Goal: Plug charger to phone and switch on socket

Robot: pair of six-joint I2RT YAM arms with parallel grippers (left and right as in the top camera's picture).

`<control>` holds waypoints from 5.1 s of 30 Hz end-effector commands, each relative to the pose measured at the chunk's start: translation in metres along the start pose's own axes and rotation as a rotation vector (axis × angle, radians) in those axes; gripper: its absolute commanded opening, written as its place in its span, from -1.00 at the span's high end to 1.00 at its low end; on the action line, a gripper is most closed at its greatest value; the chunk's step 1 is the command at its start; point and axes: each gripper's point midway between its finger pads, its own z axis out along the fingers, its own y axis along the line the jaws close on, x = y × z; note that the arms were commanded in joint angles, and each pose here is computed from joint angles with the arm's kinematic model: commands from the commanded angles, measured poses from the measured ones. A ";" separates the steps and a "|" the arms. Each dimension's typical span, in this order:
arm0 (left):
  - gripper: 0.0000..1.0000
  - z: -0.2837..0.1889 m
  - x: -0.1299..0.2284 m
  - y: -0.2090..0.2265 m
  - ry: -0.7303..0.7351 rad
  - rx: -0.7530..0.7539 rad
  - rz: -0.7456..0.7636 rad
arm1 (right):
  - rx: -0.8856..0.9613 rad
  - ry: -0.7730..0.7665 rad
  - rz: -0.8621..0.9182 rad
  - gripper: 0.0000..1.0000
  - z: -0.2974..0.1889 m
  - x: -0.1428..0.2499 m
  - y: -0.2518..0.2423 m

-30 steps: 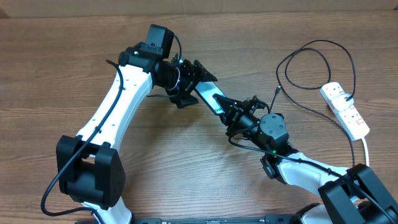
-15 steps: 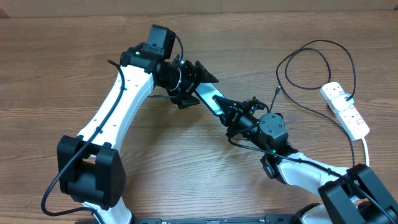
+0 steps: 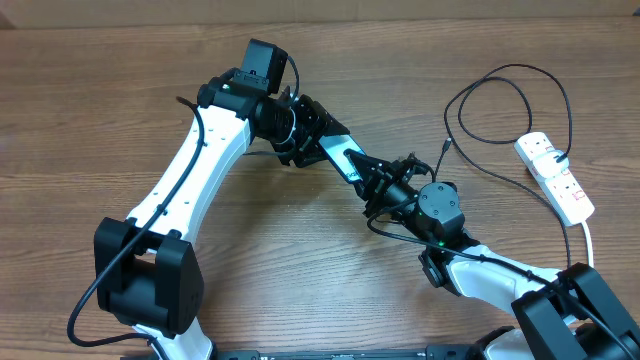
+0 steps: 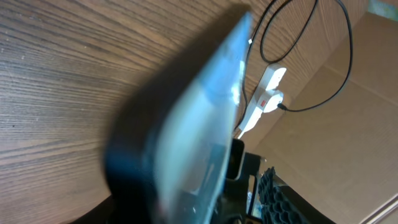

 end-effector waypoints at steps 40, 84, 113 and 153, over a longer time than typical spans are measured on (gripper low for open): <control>0.92 -0.002 0.007 -0.022 0.047 0.085 -0.255 | -0.056 0.038 0.120 0.62 0.005 0.017 0.015; 0.92 -0.045 -0.049 0.054 -0.079 -0.148 0.702 | 0.618 -0.295 -1.078 -0.99 -0.006 -0.075 -0.026; 0.92 -0.043 -0.008 0.036 0.085 0.046 0.632 | 1.214 -0.433 -0.973 -0.77 -0.109 -0.230 0.009; 0.92 -0.043 -0.014 0.032 0.056 0.048 0.645 | 1.565 0.081 -0.847 0.92 -0.113 -0.174 -0.137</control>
